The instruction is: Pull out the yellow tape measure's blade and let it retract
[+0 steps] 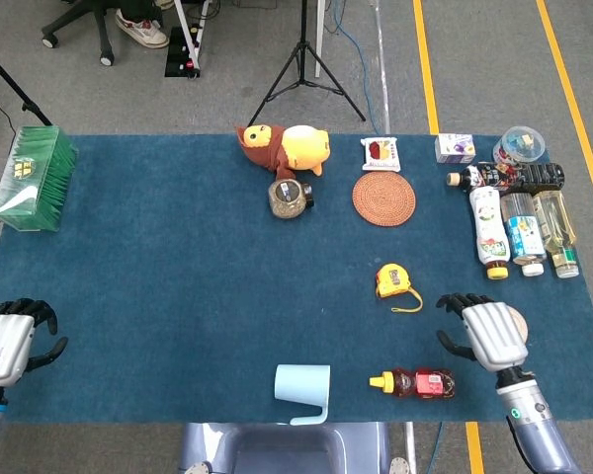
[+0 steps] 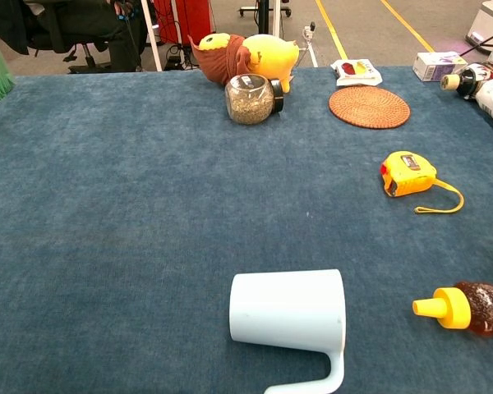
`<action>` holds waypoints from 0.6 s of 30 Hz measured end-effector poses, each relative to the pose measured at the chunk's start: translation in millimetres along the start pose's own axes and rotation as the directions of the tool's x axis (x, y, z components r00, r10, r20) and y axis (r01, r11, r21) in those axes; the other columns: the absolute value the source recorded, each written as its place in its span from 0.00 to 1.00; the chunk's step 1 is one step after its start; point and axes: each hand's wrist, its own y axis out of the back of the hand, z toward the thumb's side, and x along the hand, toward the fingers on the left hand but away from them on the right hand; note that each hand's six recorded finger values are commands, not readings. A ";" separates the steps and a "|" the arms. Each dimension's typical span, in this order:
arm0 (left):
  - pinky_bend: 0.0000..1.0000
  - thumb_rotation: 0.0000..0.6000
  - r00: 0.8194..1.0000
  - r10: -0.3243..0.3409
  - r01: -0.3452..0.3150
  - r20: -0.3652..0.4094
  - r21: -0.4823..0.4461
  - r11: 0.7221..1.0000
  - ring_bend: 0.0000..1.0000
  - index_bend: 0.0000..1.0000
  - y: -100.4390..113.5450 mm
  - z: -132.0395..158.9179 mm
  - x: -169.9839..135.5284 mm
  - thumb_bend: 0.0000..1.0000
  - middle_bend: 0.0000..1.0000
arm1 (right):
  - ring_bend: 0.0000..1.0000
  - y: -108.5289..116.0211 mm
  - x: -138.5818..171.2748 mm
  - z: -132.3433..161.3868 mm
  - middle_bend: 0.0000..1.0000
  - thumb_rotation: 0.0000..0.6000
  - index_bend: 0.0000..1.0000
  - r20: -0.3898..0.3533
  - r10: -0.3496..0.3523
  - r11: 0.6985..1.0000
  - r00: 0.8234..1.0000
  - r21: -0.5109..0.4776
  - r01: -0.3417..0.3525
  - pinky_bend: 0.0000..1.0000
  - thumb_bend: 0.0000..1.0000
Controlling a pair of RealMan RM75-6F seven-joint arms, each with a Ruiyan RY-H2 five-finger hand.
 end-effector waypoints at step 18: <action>0.33 1.00 1.000 -0.003 0.003 0.006 0.003 1.000 0.33 0.60 0.8 2.8 5.4 0.25 0.46 | 0.36 -19.1 -60.2 48.4 0.33 0.86 0.22 -0.126 0.091 0.995 0.988 -0.021 -0.095 0.40 0.31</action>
